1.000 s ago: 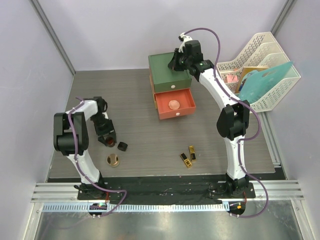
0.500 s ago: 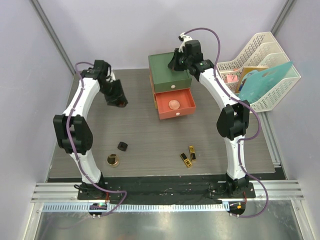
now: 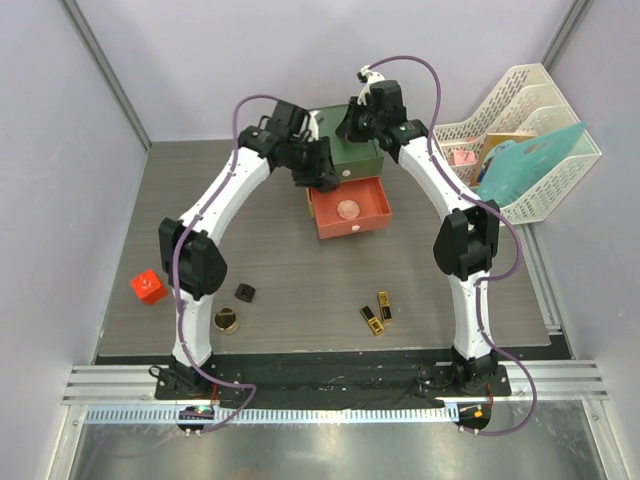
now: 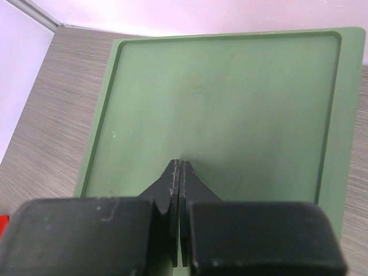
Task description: Organize the makeup
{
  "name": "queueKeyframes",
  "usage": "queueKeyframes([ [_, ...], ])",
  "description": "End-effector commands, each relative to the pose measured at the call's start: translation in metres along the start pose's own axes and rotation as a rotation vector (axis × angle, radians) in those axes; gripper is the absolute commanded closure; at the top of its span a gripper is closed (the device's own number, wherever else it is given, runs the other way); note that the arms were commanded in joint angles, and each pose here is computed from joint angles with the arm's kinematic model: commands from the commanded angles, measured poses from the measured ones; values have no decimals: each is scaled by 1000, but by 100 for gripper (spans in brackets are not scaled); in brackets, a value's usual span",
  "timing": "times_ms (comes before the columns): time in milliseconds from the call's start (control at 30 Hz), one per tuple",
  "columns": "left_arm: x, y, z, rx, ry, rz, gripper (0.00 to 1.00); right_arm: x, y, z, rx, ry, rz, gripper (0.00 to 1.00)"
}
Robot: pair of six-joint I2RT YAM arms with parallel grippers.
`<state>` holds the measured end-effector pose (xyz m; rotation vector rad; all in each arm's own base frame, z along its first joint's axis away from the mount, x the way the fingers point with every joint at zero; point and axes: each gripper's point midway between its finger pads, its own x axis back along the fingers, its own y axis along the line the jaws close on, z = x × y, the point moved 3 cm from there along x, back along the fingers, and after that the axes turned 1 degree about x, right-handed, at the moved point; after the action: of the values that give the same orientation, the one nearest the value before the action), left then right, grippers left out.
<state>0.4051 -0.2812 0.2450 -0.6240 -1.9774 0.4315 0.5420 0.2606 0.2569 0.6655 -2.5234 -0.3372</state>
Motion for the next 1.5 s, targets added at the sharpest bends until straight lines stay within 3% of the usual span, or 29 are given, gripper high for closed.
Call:
queueKeyframes([
  [0, -15, -20, -13, -11, -53, 48, 100, -10, -22, 77, -39, 255, 67, 99],
  [200, -38, -28, 0, -49, -23, 36, 98, -11, -24, 78, -40, 258, 74, 99],
  [533, -58, -16, 25, -87, 95, 2, 40, -12, -25, 82, -44, 266, 73, 99],
  [733, -49, -14, 23, -116, 78, -23, 23, -15, -25, 81, -48, 263, 72, 99],
  [867, -32, -19, 15, -154, 39, -33, 25, -16, -25, 81, -48, 262, 70, 99],
  [1133, 61, -7, 15, -205, -91, -147, 24, -14, -26, 82, -38, 268, 69, 99],
  [1333, 93, 71, 60, -70, 20, -356, 17, -13, -26, 86, -44, 278, 67, 99],
  [1467, 94, 120, 109, 61, 150, -439, 16, -13, -27, 85, -48, 278, 65, 99],
])
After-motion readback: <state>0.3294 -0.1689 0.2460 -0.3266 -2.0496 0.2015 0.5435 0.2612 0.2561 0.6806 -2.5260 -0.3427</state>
